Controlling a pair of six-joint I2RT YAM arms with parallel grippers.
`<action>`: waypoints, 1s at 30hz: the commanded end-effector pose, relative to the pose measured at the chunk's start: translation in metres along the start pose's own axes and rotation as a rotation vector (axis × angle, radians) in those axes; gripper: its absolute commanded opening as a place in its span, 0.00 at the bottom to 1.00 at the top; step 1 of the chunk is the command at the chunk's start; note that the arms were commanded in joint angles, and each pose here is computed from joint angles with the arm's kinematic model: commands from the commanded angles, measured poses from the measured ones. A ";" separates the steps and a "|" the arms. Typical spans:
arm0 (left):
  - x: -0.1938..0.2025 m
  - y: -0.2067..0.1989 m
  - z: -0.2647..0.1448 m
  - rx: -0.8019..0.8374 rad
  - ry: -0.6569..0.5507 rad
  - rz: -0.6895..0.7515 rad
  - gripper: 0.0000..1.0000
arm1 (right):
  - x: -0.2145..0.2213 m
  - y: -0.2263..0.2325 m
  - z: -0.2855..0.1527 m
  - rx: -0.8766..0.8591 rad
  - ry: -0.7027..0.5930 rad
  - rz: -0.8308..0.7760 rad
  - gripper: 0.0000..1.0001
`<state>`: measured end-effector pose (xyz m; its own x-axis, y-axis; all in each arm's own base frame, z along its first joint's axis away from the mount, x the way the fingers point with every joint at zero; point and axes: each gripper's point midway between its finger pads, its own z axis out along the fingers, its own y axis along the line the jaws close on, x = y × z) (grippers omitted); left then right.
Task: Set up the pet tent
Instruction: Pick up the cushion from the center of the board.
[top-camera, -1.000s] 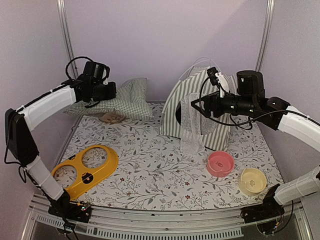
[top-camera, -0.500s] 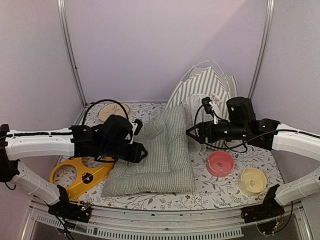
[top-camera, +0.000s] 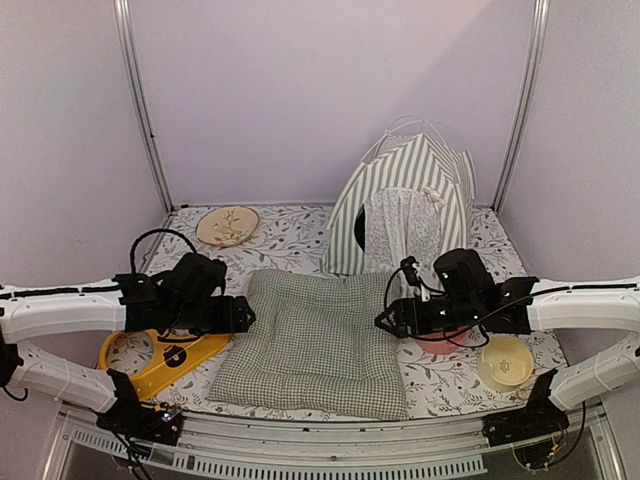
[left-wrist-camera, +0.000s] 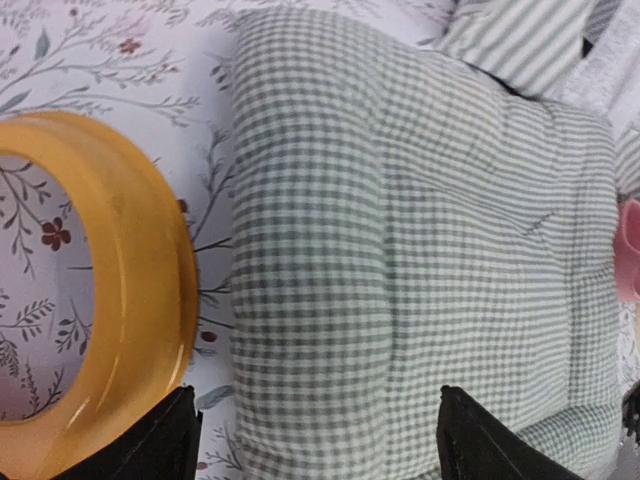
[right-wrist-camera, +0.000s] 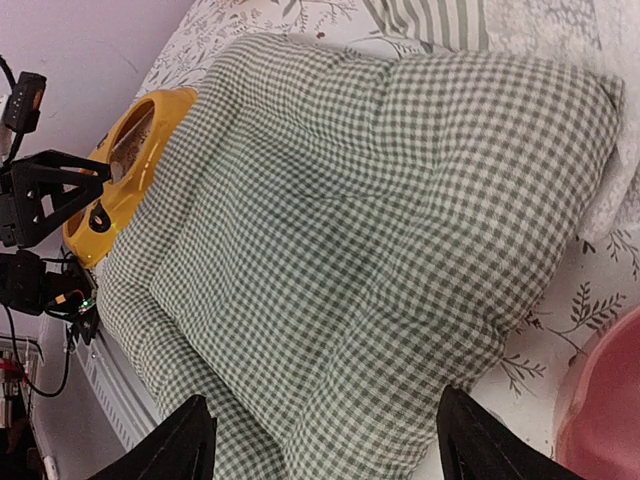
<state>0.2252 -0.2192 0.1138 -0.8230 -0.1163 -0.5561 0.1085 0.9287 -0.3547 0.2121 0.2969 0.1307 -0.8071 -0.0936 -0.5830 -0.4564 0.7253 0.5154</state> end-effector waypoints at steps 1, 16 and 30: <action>0.019 0.025 0.023 -0.018 0.092 -0.004 0.84 | 0.024 -0.015 0.016 0.009 0.035 0.111 0.78; 0.000 -0.005 0.074 0.133 0.120 0.046 0.55 | 0.034 -0.019 0.059 0.041 0.089 0.168 0.24; -0.002 -0.158 0.008 0.652 0.041 0.323 0.02 | -0.031 0.118 0.070 -0.362 0.051 0.078 0.00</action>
<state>0.2367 -0.3301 0.1462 -0.7715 0.0868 -0.6302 0.5021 0.6915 -0.5194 0.2179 0.3897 0.1500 -0.8488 -0.0585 -0.5254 -0.4479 0.6074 0.6561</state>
